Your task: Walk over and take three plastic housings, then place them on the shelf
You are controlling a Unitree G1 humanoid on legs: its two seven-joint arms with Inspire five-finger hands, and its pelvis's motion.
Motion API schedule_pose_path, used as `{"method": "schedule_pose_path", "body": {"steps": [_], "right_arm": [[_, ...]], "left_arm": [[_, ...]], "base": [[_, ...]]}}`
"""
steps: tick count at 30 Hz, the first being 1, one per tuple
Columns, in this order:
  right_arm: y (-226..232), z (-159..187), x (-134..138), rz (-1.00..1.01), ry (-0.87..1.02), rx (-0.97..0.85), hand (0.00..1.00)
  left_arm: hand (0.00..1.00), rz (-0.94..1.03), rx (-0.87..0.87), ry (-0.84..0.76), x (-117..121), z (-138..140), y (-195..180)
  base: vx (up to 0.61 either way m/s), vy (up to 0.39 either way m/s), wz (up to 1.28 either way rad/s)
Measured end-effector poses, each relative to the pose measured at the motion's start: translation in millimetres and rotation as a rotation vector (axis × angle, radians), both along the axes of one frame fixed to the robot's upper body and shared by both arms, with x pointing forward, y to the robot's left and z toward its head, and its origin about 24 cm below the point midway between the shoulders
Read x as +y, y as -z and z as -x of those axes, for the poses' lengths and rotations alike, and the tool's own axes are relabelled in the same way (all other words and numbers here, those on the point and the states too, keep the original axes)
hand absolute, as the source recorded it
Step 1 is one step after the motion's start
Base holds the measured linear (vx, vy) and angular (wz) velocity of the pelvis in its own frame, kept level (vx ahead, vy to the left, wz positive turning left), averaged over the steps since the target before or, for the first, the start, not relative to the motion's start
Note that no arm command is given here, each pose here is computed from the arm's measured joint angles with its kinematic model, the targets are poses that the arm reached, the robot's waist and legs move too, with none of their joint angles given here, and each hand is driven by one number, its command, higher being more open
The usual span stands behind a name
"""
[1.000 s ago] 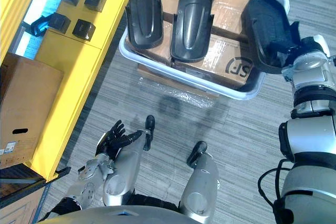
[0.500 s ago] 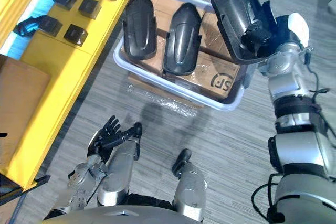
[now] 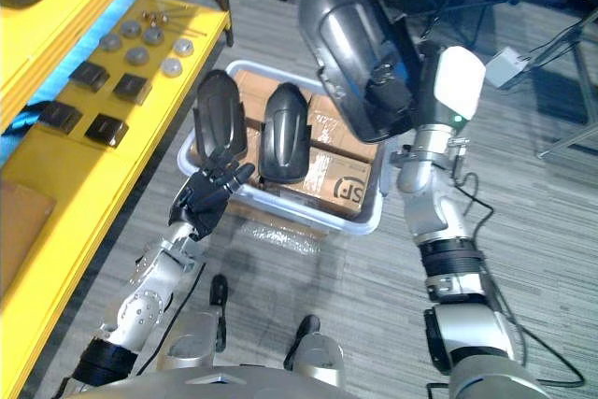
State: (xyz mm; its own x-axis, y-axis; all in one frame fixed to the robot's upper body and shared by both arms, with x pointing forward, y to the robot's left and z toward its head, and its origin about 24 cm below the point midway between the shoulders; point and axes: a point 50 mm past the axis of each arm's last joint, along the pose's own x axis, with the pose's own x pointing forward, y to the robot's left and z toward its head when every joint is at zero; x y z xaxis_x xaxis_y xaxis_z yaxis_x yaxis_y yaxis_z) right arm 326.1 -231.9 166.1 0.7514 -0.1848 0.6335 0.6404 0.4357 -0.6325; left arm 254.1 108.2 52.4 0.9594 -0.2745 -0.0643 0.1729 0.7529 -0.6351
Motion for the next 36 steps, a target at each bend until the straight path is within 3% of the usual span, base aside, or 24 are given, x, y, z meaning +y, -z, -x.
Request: {"method": "schedule_pose_path", "body": {"steps": [4, 10, 18, 26, 27, 36], "right_arm": [[-2.4, 3.3, 26.7, 0.034, -0.122, -0.054, 0.00], [12.5, 6.0, 40.3, 0.052, -0.188, -0.009, 0.00], [43.9, 6.1, 75.1, 0.075, -0.334, 0.144, 0.00], [79.5, 4.6, 84.8, 0.078, -0.354, 0.291, 0.00], [80.4, 4.8, 86.2, 0.075, -0.358, 0.294, 0.00], [96.7, 15.9, 101.0, -0.016, -0.416, 0.330, 0.00]], "left_arm": [[1.00, 0.053, -0.039, 0.065, -13.7, -10.3, -17.9], [1.00, 0.080, -0.068, 0.104, -22.0, -15.5, -28.2], [1.00, 0.107, -0.052, 0.181, -29.4, -12.5, -23.1], [1.00, 0.108, 0.031, 0.199, -32.4, -11.3, -5.0], [0.00, 0.094, 0.035, 0.189, -31.9, -11.5, -4.5], [0.00, -0.044, 0.051, 0.057, -26.2, -14.2, -2.0]], "base": [[0.01, -0.005, -0.21], [-0.04, 0.013, -0.09], [-0.07, 0.014, 0.02], [-0.04, 0.006, 0.02], [0.00, 0.000, 0.00], [0.00, 0.000, 0.00]]}}
